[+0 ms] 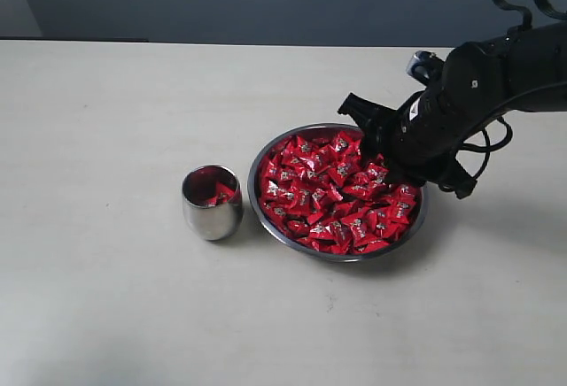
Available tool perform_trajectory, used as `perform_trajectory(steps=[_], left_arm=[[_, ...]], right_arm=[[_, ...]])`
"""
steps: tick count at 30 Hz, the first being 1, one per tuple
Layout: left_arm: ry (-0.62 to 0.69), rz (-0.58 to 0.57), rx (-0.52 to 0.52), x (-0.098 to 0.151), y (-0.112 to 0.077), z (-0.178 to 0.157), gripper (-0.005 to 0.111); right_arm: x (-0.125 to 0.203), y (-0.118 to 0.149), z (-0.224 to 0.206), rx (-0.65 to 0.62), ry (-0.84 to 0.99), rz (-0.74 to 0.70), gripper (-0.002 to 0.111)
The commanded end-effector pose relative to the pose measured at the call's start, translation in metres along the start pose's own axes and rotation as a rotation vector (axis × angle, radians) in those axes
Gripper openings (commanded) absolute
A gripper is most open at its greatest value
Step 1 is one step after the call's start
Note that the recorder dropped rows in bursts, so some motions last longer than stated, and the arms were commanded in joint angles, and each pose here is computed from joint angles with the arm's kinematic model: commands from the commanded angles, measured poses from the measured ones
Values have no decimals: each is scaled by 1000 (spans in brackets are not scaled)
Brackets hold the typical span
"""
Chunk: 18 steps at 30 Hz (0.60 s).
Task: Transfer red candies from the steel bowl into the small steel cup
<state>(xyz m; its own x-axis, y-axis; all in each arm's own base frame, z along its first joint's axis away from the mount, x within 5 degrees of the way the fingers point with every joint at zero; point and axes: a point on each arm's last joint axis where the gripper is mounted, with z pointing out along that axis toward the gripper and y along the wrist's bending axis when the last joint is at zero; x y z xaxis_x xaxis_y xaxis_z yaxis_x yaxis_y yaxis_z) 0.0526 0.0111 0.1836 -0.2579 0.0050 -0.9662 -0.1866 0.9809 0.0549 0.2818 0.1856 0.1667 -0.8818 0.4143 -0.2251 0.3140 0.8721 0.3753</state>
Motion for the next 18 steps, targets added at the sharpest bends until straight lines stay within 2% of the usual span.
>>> perform_trajectory(steps=[1,3,5,18], left_arm=[[-8,2,5,1,0,0,0],[-8,2,5,1,0,0,0],[-8,2,5,1,0,0,0],[-8,2,5,1,0,0,0]], right_arm=[[-1,-1,1,-1,-4,50,39],[-3,0,1,-17,-22,29,39],[-6,3,-1,-43,-57,-67,39],[-8,7,-8,-86,-79,-49,39]])
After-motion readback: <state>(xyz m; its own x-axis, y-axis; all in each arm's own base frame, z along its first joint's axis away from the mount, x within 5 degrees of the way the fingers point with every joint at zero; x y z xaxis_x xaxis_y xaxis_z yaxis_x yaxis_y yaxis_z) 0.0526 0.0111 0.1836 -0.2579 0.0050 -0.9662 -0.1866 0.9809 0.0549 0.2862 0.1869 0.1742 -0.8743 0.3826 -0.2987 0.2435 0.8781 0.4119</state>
